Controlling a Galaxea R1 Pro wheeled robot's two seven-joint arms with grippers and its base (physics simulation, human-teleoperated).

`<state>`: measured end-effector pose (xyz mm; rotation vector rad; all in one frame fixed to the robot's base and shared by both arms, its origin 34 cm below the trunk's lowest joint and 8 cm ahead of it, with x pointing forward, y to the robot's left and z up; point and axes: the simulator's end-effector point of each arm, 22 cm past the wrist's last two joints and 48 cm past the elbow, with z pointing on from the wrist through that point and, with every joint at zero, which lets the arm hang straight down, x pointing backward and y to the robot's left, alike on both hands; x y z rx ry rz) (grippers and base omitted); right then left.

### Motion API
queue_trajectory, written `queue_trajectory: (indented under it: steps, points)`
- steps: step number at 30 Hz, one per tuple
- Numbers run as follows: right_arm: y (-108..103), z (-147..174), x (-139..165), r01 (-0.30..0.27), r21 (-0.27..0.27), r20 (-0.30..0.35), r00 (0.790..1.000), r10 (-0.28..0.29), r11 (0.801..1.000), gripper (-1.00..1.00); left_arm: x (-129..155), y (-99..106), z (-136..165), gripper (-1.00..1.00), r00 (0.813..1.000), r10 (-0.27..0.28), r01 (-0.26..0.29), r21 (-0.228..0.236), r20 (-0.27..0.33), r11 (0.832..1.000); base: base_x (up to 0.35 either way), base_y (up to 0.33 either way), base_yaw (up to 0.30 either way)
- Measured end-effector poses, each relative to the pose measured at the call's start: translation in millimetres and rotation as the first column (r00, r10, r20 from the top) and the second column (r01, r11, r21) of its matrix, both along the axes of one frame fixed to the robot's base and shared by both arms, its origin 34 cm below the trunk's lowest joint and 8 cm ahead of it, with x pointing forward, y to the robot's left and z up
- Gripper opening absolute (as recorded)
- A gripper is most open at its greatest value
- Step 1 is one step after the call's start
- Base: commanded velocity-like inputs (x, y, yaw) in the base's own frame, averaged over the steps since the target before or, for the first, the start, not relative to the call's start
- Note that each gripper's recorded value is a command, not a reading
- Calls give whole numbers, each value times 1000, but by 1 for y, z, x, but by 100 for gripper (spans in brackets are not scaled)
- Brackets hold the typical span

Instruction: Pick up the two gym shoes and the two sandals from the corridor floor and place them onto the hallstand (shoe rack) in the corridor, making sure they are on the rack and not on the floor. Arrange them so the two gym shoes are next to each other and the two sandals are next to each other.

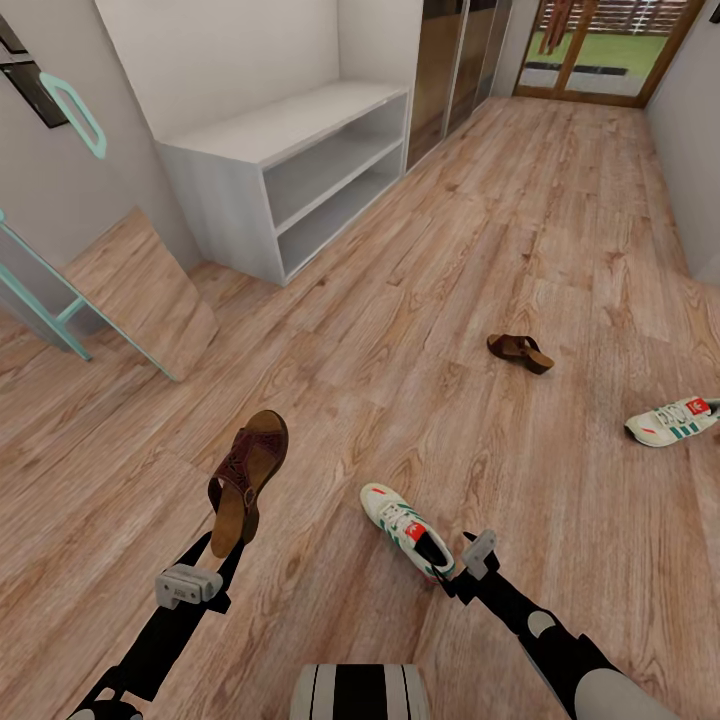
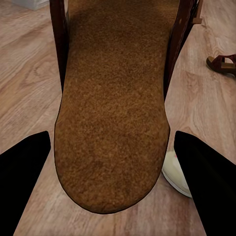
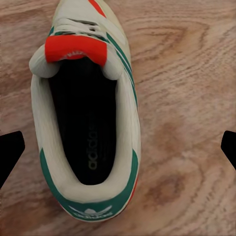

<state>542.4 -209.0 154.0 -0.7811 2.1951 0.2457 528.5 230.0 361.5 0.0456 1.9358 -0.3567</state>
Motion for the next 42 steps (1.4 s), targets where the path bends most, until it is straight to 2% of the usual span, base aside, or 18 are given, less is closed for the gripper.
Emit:
queue_trajectory:
  steps: [42]
  points:
    - [7,-1,-4,-8,10,-10,1000,8,1000,100,0,0,0,-100,1000,1,-1,0,0,1000,0,0,0]
